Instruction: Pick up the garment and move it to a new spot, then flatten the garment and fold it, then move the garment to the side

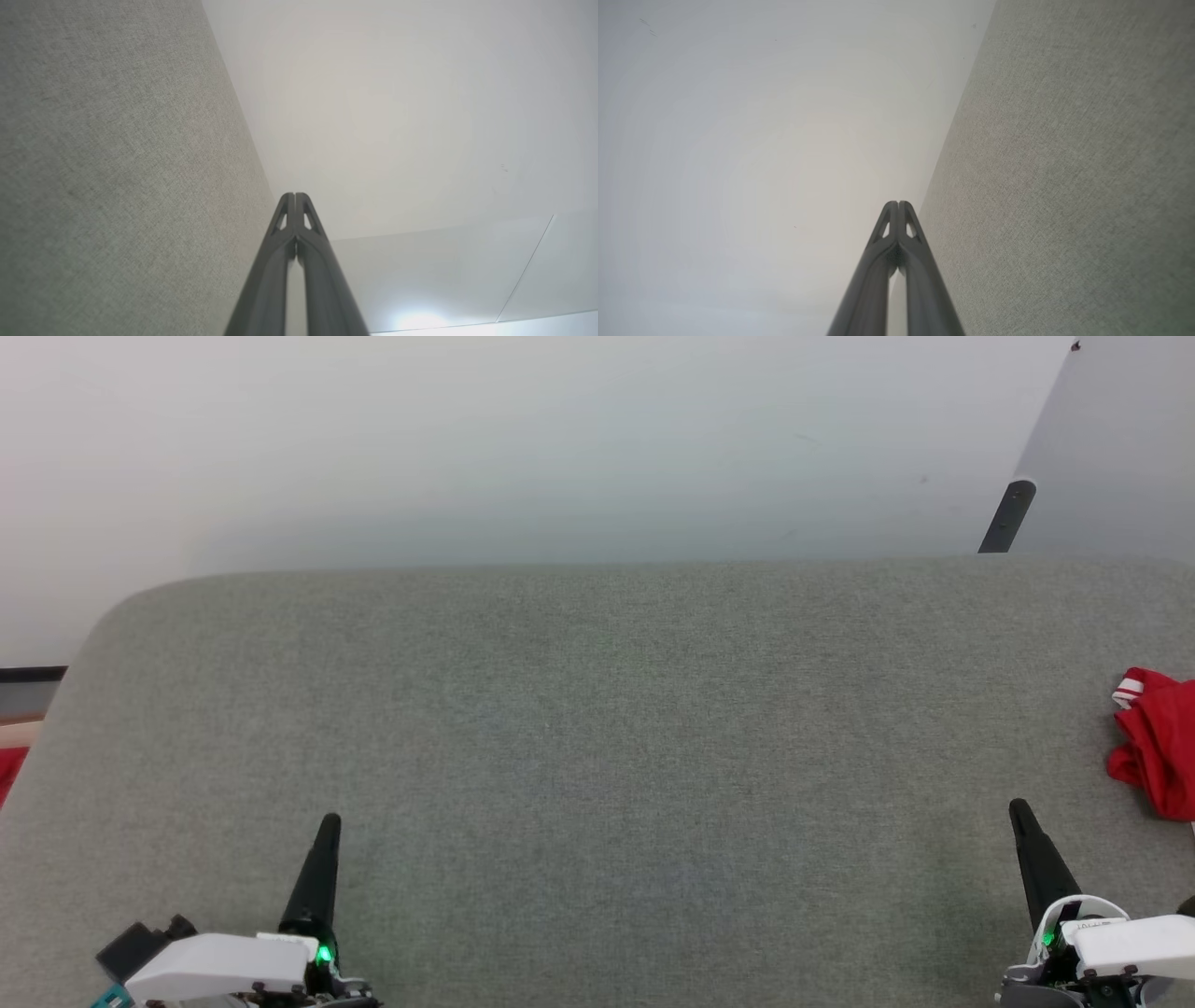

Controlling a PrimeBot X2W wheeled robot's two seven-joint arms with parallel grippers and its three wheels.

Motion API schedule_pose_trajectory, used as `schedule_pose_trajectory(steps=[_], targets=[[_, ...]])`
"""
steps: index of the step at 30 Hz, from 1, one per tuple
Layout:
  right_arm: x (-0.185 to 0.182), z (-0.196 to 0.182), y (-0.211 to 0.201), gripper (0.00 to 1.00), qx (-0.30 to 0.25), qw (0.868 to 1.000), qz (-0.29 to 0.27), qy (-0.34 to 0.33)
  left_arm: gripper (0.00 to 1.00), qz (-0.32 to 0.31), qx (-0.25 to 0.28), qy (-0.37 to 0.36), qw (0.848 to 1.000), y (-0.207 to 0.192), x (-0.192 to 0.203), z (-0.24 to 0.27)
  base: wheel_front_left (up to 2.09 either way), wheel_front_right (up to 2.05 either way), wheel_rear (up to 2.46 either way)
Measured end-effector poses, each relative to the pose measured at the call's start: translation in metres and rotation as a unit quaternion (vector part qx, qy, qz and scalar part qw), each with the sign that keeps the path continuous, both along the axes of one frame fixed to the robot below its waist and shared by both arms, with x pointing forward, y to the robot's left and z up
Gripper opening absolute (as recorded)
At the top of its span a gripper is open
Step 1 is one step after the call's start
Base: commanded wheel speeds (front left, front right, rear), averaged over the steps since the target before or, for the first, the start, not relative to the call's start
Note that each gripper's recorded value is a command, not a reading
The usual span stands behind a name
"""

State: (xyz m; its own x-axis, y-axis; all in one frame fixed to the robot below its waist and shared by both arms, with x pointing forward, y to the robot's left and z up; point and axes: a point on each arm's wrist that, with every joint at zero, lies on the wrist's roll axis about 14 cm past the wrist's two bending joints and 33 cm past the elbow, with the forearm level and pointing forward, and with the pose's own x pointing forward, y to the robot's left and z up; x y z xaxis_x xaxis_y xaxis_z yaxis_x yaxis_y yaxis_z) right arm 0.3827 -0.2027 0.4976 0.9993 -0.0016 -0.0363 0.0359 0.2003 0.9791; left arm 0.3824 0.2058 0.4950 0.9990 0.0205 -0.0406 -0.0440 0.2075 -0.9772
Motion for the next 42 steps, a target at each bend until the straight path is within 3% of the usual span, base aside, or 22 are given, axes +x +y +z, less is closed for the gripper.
schedule_pose_trajectory(steps=[29, 42], targets=[[0.0041, 0.0056, 0.0027, 0.00, 0.100, 0.995, -0.001, -0.012, 0.00, -0.009, -0.105, -0.017, 0.994, -0.0062, 0.0056, 0.0099, 0.00, 0.00, 0.00], [0.0059, 0.0082, 0.0026, 0.00, 0.102, 0.995, -0.002, -0.016, 0.00, -0.007, -0.107, -0.017, 0.994, -0.0058, 0.0055, 0.0097, 0.00, 0.00, 0.00]])
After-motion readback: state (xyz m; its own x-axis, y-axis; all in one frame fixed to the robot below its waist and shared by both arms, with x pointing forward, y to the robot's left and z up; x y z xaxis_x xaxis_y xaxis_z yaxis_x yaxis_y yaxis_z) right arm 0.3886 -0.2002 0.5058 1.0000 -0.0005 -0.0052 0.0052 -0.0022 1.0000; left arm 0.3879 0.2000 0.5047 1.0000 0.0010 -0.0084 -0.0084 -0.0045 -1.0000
